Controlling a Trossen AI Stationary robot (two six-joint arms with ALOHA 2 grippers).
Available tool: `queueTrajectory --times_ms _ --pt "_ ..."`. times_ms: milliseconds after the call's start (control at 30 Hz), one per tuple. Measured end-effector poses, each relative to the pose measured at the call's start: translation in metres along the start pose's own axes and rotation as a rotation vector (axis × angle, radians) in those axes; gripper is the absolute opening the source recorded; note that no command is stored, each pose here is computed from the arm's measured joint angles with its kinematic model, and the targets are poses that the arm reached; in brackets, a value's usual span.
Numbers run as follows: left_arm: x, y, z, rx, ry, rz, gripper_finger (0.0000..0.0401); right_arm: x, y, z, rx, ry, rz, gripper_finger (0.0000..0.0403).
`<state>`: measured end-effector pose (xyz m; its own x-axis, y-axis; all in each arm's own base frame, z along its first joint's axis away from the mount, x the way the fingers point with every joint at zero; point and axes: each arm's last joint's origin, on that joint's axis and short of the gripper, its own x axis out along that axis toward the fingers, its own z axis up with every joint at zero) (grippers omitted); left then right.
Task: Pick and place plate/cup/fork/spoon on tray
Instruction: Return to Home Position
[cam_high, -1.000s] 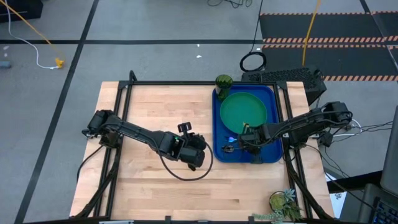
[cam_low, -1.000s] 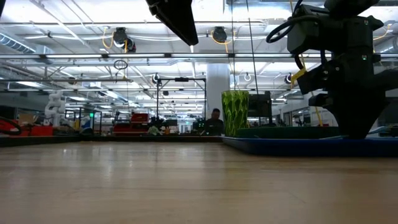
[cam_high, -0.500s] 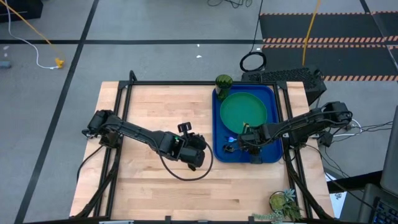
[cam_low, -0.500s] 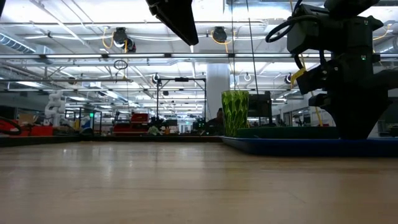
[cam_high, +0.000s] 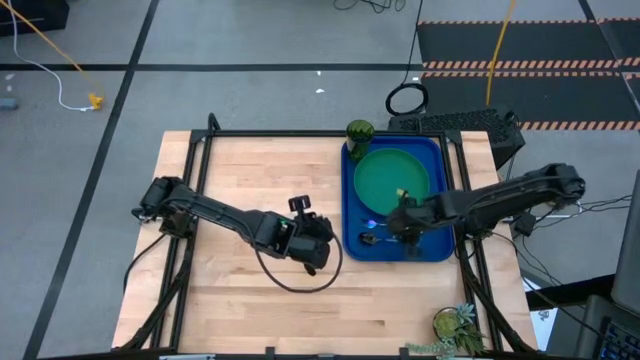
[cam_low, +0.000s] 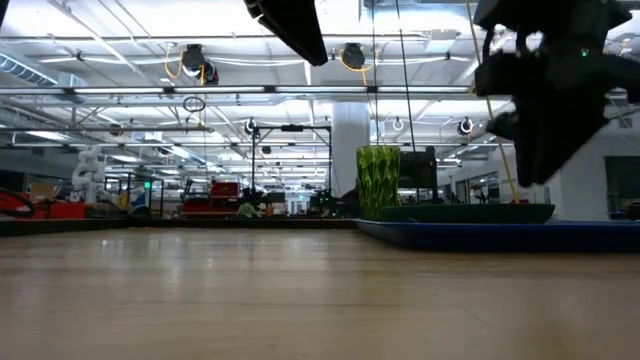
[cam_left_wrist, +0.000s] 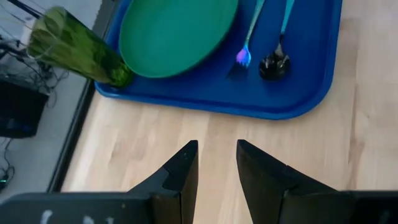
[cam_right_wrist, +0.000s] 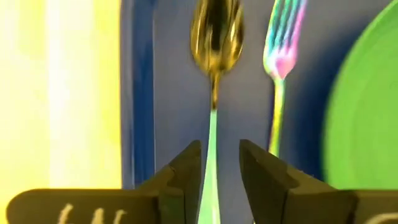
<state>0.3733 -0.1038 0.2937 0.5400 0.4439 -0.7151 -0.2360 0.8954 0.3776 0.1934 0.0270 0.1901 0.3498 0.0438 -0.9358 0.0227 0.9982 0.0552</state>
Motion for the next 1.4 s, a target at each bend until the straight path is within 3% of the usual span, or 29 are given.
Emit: queueTrajectory --times_ms 200,400,667,767,1067,1400 --pt "-0.009 0.009 0.003 0.009 -0.033 0.03 0.0104 -0.035 -0.002 -0.003 -0.048 -0.22 -0.015 0.0063" --pt "-0.015 0.014 0.004 0.019 -0.119 0.006 0.0065 -0.066 -0.004 -0.011 -0.13 -0.41 -0.006 0.0009" --pt "-0.007 0.035 -0.032 -0.057 -0.288 -0.063 0.0008 -0.089 -0.007 -0.022 -0.198 -0.549 -0.044 0.0002" --pt "-0.015 0.045 -0.047 -0.104 -0.393 -0.118 0.0006 -0.095 -0.007 -0.025 -0.217 -0.586 -0.049 0.0001" --pt "-0.026 0.064 -0.1 -0.173 -0.514 -0.15 0.0004 -0.083 -0.01 -0.037 -0.231 -0.684 -0.073 0.0" --pt "-0.009 0.062 -0.142 -0.203 -0.584 -0.168 0.0021 -0.06 -0.012 -0.052 -0.256 -0.787 -0.082 0.0"
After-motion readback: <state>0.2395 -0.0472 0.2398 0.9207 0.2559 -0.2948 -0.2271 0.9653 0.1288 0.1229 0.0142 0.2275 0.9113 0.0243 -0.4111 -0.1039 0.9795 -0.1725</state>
